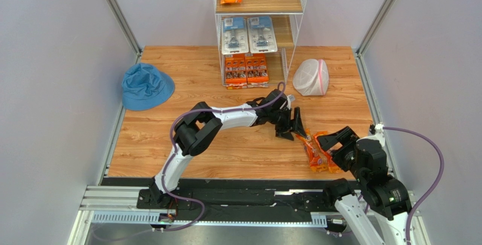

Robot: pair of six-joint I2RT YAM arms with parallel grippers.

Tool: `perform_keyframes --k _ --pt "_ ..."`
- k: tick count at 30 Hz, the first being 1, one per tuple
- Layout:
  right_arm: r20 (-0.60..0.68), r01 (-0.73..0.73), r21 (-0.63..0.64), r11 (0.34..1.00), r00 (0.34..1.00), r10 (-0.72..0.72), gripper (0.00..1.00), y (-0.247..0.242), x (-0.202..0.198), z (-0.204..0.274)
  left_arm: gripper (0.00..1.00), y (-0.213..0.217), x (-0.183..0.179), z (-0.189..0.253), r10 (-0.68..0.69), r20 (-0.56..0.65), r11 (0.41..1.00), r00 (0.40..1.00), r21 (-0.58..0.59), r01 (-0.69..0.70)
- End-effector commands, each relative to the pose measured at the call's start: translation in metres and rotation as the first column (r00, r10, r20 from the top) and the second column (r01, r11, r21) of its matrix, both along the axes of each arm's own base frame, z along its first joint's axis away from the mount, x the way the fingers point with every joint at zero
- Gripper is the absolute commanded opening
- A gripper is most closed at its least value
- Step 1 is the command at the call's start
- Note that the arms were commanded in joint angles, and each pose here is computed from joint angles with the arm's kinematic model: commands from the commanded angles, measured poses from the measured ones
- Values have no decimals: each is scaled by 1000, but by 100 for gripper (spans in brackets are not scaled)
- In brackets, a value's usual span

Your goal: Place and organize the shaving razors onto the shelf

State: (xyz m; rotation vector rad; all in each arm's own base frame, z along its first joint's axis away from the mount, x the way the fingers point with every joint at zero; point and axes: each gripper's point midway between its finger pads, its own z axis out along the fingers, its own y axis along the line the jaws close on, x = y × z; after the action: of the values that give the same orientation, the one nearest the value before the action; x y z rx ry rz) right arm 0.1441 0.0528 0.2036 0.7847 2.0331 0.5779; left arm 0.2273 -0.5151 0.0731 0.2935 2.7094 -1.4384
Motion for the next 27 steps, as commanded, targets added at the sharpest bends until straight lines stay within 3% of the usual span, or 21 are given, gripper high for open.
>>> perform_keyframes --k 1,8,11,16,20,23,27 --pt "37 18 14 1000 999 -19 82 -4 -4 15 77 -17 5 6 -13 -8 999 1000 -29 13" --pt "39 18 12 1000 999 -19 81 -5 -6 17 75 -28 6 -1 -35 -15 999 999 -21 35" --pt "38 17 19 1000 999 -18 81 -4 -7 16 69 -29 7 0 -38 -8 999 999 -23 38" --pt "40 14 24 1000 999 -15 81 -3 -7 17 43 -29 7 -1 -44 -4 999 999 -26 44" --pt "39 12 20 1000 999 -13 81 -4 -8 17 14 -29 6 -2 -50 1 998 999 -32 50" --pt "35 9 23 1000 999 -10 81 -3 -9 15 0 -28 6 0 -56 10 998 998 -40 56" --pt "30 -2 30 1000 1000 1 81 0 -9 12 0 -17 6 13 -49 27 996 998 -73 51"
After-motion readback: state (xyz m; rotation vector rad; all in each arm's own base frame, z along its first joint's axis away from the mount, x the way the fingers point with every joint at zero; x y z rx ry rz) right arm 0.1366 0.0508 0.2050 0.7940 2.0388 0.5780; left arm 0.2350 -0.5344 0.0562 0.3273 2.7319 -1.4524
